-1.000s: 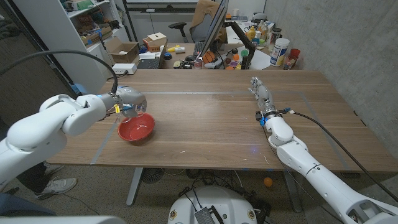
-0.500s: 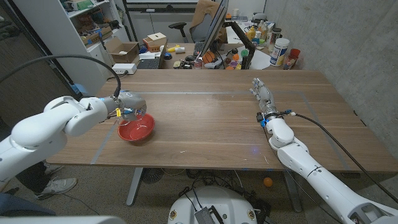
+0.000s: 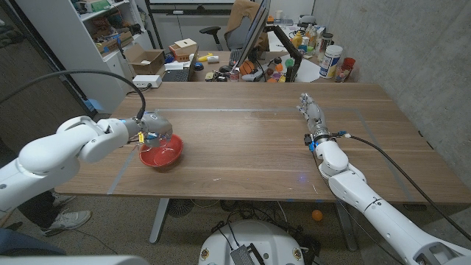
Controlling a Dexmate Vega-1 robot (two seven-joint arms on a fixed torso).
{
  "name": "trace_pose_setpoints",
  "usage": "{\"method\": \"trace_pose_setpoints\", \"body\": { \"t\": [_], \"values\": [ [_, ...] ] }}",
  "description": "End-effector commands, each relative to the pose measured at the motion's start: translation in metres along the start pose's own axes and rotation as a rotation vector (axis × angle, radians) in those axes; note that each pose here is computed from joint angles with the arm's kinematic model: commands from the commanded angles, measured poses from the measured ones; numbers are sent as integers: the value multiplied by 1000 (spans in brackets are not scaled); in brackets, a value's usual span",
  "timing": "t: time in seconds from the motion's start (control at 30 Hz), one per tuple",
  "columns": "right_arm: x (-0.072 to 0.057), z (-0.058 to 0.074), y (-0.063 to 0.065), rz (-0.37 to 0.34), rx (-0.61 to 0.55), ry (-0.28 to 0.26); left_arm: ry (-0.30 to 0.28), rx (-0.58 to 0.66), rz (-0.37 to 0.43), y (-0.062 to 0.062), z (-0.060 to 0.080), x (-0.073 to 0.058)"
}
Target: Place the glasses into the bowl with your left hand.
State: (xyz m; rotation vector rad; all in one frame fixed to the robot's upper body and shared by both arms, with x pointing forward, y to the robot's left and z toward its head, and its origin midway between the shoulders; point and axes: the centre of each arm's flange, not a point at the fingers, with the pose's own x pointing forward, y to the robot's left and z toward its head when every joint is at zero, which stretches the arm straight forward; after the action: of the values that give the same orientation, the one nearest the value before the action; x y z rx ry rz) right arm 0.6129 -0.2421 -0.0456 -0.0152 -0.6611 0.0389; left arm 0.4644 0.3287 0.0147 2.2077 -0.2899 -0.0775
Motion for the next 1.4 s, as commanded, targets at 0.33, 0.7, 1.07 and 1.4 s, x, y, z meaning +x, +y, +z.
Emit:
{"method": "trace_pose_setpoints", "body": {
  "t": [0.33,0.7,1.07,1.4],
  "values": [
    [-5,-2,0,-16,-5,9,-17,87,-53,-22,2,10],
    [-8,1,0,-23,-12,10,7,143,-49,-27,4,14],
    [-8,2,0,-25,-13,6,49,140,16,-27,6,13],
    [-10,3,-1,-37,-17,9,73,212,38,-39,15,21]
  ]
}}
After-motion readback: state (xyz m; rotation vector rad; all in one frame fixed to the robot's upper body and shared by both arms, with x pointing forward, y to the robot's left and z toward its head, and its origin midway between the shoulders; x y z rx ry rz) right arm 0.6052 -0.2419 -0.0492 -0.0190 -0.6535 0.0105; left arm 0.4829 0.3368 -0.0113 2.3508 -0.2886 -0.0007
